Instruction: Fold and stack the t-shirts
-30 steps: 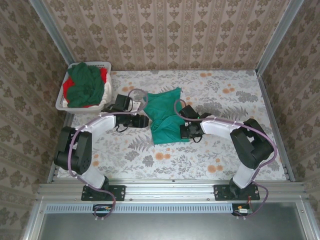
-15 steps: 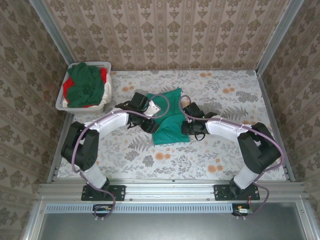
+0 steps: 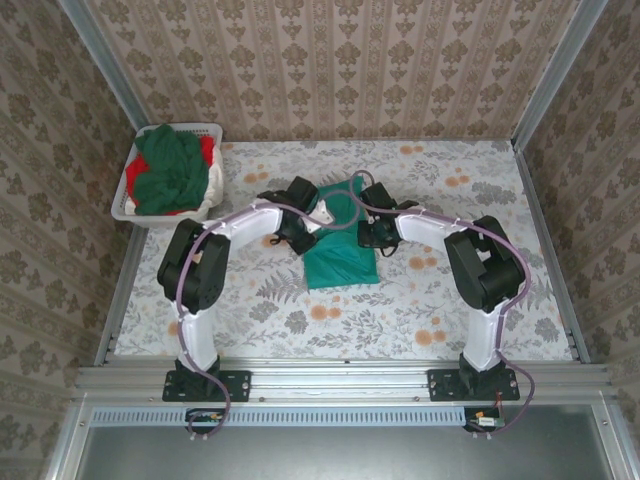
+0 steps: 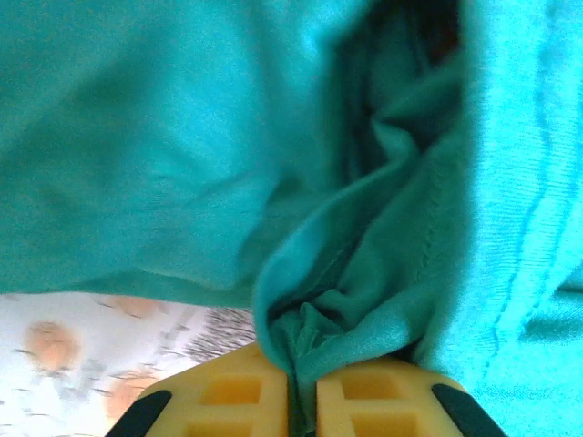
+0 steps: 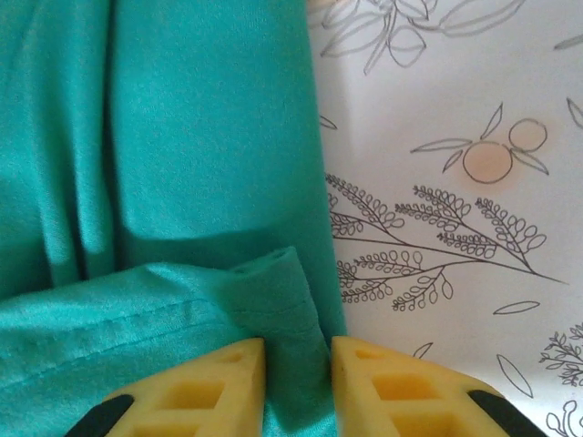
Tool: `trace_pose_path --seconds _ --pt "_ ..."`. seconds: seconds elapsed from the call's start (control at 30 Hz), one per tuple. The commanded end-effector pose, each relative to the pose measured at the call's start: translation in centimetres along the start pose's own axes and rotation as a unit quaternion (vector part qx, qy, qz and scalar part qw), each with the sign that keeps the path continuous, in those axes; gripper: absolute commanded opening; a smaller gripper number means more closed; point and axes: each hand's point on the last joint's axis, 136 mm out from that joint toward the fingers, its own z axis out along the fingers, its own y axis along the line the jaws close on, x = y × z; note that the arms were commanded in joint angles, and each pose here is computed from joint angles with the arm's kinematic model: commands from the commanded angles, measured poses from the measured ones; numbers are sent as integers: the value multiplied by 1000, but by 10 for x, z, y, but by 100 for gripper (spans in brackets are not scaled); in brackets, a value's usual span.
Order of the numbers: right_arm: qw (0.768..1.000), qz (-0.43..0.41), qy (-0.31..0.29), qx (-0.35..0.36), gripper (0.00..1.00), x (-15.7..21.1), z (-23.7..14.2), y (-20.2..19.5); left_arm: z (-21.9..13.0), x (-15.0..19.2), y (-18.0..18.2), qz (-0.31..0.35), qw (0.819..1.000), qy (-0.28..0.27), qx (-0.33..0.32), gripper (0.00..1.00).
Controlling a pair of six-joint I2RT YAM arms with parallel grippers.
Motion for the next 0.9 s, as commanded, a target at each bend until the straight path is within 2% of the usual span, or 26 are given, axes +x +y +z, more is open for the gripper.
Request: trace_pose_path --seconds 0.0,0.1,0.13,0.23,0.33,0.37,0.47,0.53,0.6,0.67,0.77,0.87 --pt "1000 -5 13 26 26 8 2 -12 -14 -20 17 -22 999 -24 15 14" --pt "999 -3 20 30 24 16 3 -16 -14 -38 29 -57 997 -43 37 14" --pt "999 -2 21 30 23 18 3 -17 -13 -42 34 -71 996 -46 40 17" --pt "1000 0 14 24 23 20 -4 -17 -11 -52 45 -123 987 -64 82 44" --pt "1000 3 1 18 23 18 -16 -17 -20 -58 56 -170 975 -91 113 57" --pt "1000 4 -6 15 23 17 -22 -16 -25 -61 62 -182 972 -104 109 73" --pt "999 3 -35 6 23 14 -45 -10 -42 -58 80 -226 964 -120 73 100" --pt "998 -2 -56 -13 25 15 -56 0 -54 -49 88 -260 954 -139 61 100" --pt "997 -11 -69 -40 27 12 -63 12 -68 -34 92 -296 936 -183 55 100" --pt "996 -24 -76 -48 36 8 -62 20 -80 -18 95 -320 921 -221 35 100" --pt "992 -79 -80 -52 50 -1 -59 41 -77 16 74 -325 922 -210 24 100" --pt "979 -175 -86 -59 68 -6 -54 71 -66 39 49 -321 926 -197 35 100"
